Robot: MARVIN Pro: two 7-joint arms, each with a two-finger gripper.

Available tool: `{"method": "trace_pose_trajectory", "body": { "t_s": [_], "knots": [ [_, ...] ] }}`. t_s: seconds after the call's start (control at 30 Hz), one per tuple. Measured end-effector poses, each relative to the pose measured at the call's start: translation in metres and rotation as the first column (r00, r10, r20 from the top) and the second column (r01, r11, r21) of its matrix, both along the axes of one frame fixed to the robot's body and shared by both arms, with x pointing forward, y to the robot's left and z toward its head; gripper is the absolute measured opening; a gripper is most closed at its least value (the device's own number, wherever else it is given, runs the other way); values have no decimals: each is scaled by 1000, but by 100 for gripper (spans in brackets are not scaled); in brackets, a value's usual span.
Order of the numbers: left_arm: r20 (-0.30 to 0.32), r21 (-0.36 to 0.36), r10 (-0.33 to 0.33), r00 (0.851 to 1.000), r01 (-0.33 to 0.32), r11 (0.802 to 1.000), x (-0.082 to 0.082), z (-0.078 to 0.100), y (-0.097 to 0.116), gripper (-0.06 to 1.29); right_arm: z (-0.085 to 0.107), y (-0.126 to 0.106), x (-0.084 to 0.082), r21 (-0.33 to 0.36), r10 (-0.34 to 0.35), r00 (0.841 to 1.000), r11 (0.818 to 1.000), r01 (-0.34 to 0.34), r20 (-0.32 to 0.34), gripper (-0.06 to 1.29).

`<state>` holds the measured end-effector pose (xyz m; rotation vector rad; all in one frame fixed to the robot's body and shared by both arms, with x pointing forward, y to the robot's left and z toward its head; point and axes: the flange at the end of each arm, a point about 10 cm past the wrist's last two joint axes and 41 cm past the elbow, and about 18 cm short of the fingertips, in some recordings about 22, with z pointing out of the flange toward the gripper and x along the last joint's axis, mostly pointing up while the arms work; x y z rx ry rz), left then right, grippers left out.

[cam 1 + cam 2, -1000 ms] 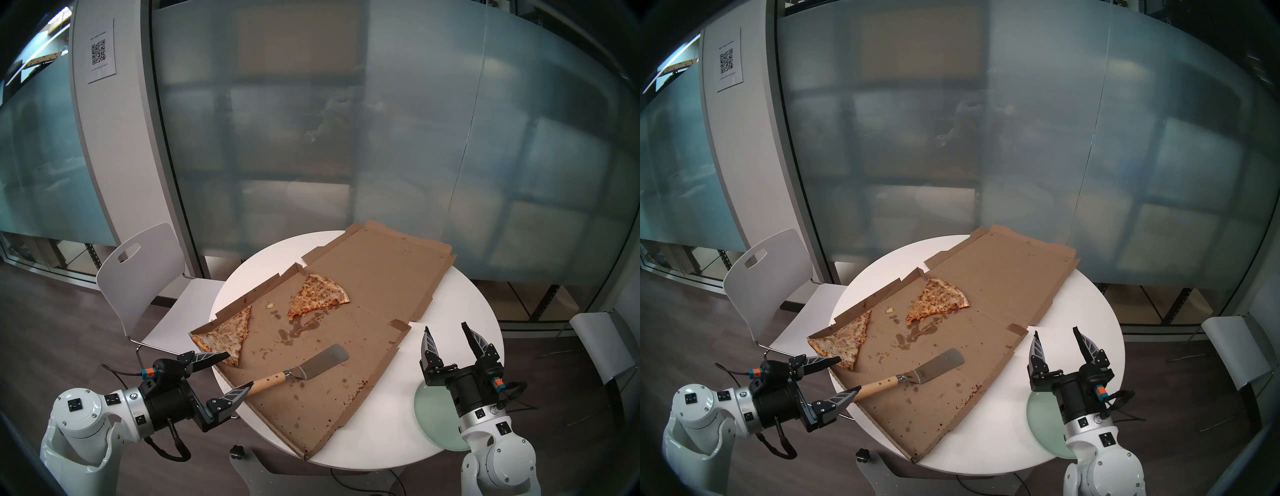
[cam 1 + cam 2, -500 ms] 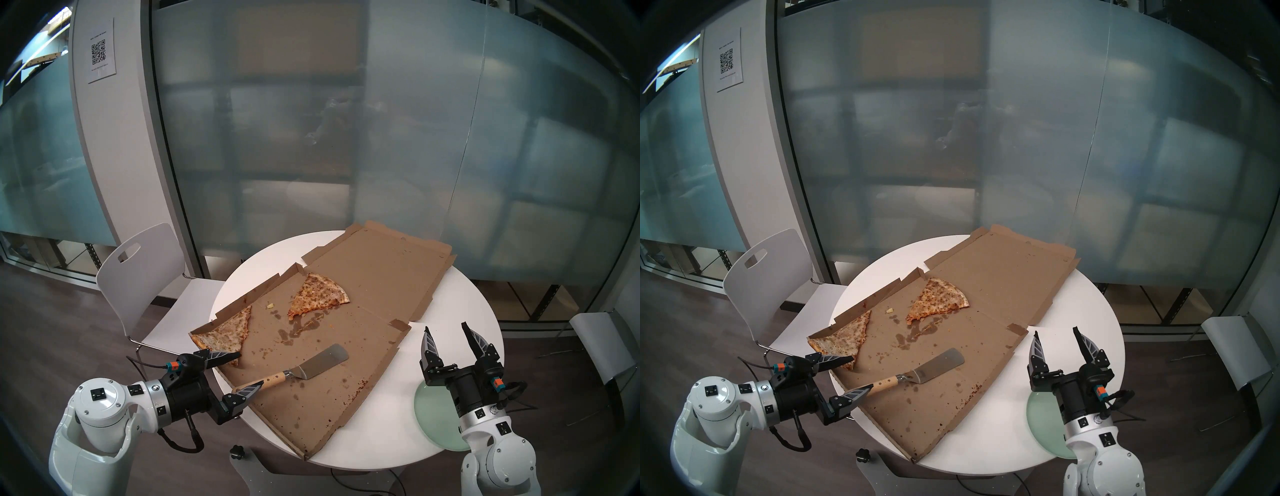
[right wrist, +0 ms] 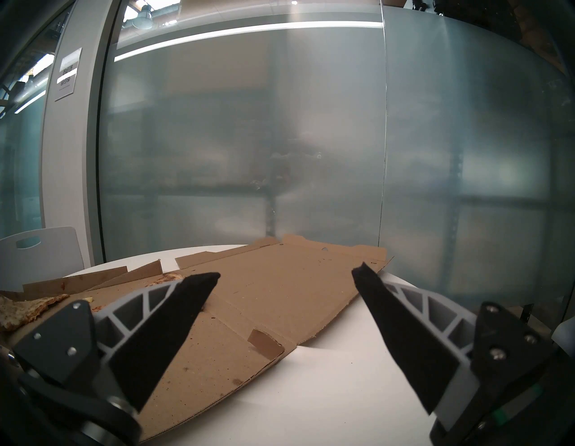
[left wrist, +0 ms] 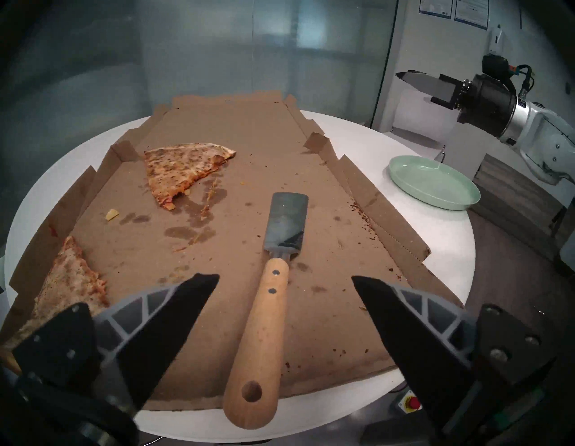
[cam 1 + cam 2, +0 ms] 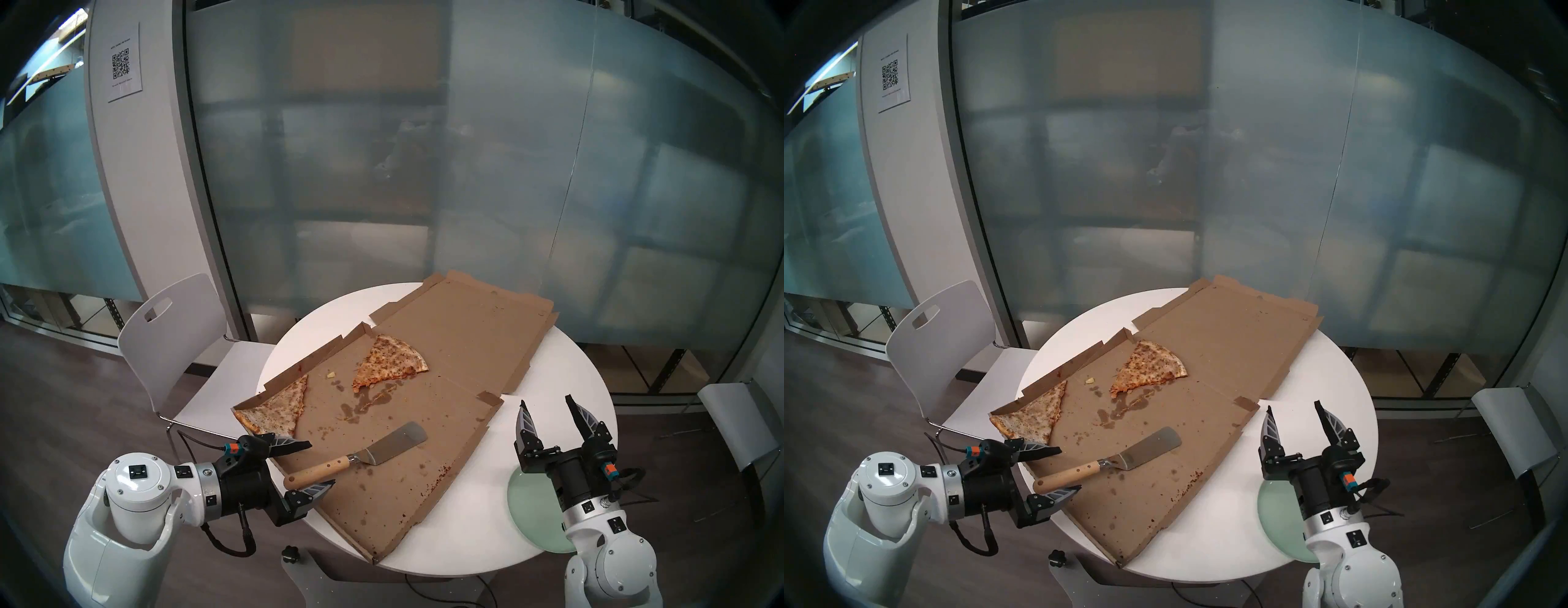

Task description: Put pizza slice onto the plate

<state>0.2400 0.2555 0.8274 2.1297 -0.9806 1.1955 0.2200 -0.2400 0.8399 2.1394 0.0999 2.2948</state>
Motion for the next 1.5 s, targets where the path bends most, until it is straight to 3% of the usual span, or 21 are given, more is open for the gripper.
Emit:
{"method": "trace_pose_trajectory", "body": {
  "t_s": [0.27, 0.6, 1.5],
  "knots": [
    [-37, 20, -49, 998, 50, 999, 9, -8, 4, 123, 0, 0, 0, 0, 0, 1000, 1000, 0, 0, 124],
    [-39, 41, -93, 995, 94, 995, 21, -5, 1, 123, 0, 0, 0, 0, 0, 1000, 1000, 0, 0, 124],
    [-95, 119, -137, 986, 148, 982, 44, -19, -1, 123, 0, 0, 0, 0, 0, 1000, 1000, 0, 0, 124]
  ]
}}
